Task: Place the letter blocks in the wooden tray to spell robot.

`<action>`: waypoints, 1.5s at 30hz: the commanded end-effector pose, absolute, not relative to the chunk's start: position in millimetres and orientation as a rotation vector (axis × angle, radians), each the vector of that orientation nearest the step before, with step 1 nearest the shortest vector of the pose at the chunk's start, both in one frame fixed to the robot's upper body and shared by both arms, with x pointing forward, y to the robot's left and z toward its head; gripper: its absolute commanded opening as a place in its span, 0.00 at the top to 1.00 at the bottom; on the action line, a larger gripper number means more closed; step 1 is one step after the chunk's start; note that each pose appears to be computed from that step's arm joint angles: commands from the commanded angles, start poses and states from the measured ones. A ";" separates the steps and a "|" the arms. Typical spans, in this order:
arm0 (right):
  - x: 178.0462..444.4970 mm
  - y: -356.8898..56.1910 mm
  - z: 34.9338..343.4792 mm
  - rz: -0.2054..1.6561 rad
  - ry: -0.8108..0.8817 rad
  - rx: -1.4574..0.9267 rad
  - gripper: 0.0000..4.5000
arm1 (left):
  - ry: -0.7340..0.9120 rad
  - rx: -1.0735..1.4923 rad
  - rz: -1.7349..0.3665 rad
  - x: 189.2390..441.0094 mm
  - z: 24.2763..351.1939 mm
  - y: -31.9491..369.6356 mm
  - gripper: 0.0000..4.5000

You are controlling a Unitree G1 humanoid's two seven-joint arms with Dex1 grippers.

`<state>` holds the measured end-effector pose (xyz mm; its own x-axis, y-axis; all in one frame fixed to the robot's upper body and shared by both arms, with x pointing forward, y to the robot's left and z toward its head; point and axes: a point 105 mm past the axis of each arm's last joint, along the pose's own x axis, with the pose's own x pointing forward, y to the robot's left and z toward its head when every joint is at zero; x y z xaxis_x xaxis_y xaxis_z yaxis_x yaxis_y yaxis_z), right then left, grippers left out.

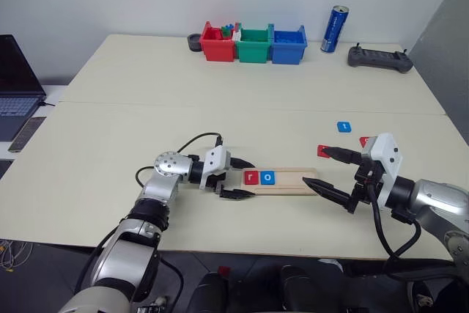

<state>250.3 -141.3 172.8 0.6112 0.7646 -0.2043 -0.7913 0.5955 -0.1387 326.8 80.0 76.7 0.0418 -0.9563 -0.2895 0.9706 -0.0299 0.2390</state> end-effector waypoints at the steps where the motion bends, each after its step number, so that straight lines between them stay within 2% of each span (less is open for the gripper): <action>1: 248.3 -141.7 184.1 0.917 0.081 -0.258 0.00 | 0.008 0.451 -1.549 330.4 83.6 74.2 0.25; 21: 248.6 -141.9 177.9 0.902 0.077 -0.266 0.00 | 0.008 0.462 -1.589 333.6 80.6 55.4 0.25; 45: 244.7 -142.6 177.1 0.901 0.085 -0.261 0.00 | -0.025 0.433 -1.577 333.7 82.8 54.8 0.25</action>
